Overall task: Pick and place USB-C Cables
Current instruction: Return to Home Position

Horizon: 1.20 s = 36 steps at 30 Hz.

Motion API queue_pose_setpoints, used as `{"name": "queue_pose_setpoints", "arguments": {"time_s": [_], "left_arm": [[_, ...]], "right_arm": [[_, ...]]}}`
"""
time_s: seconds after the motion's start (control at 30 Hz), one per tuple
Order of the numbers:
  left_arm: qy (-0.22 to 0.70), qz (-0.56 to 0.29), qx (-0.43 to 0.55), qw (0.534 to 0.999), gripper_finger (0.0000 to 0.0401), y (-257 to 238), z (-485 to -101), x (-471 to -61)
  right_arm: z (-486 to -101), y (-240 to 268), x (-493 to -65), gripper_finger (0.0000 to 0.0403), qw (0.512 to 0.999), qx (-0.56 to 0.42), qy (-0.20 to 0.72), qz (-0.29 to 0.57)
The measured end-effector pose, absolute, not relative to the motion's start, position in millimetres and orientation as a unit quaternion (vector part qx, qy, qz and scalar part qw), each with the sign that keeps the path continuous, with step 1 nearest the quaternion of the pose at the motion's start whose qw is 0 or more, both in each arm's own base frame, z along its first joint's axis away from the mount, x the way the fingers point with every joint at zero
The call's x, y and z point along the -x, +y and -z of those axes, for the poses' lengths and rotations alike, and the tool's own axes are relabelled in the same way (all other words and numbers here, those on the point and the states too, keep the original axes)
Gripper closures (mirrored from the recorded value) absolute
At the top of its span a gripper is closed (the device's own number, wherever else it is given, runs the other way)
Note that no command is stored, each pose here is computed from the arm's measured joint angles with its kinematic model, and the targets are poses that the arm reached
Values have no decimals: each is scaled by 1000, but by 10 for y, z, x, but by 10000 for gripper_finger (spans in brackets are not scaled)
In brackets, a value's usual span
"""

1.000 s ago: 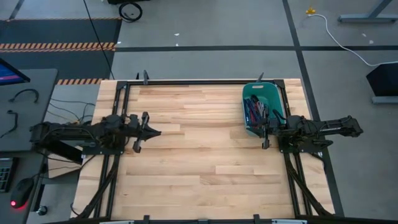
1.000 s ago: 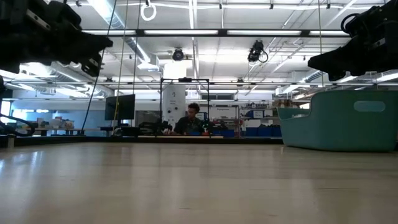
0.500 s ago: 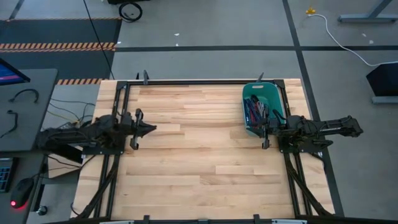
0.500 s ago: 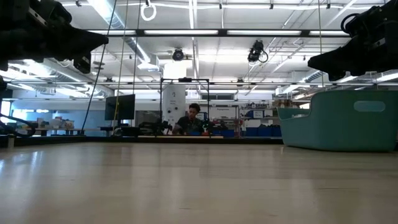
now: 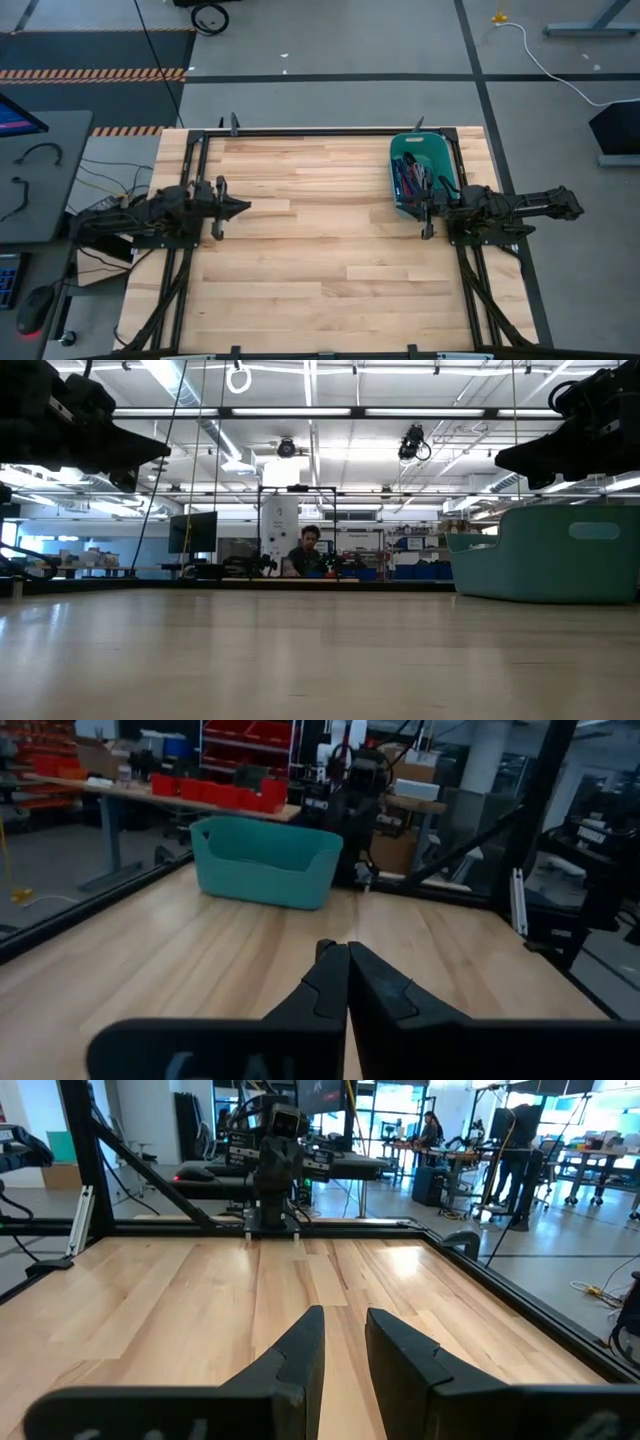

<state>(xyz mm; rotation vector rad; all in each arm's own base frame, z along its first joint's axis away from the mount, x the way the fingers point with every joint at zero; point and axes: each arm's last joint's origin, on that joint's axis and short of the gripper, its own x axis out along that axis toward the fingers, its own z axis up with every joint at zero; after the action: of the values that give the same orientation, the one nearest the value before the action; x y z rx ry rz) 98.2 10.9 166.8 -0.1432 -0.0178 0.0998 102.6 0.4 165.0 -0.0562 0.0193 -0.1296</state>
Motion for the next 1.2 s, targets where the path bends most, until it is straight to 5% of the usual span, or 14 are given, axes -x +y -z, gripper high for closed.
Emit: {"name": "queue_pose_setpoints", "arguments": {"time_s": [1.2], "left_arm": [[-39, -45, 61, 996, 380, 108, -1726, -985]], "right_arm": [[-1661, 4, -1027, 321, 998, 27, 4, 64]]}}
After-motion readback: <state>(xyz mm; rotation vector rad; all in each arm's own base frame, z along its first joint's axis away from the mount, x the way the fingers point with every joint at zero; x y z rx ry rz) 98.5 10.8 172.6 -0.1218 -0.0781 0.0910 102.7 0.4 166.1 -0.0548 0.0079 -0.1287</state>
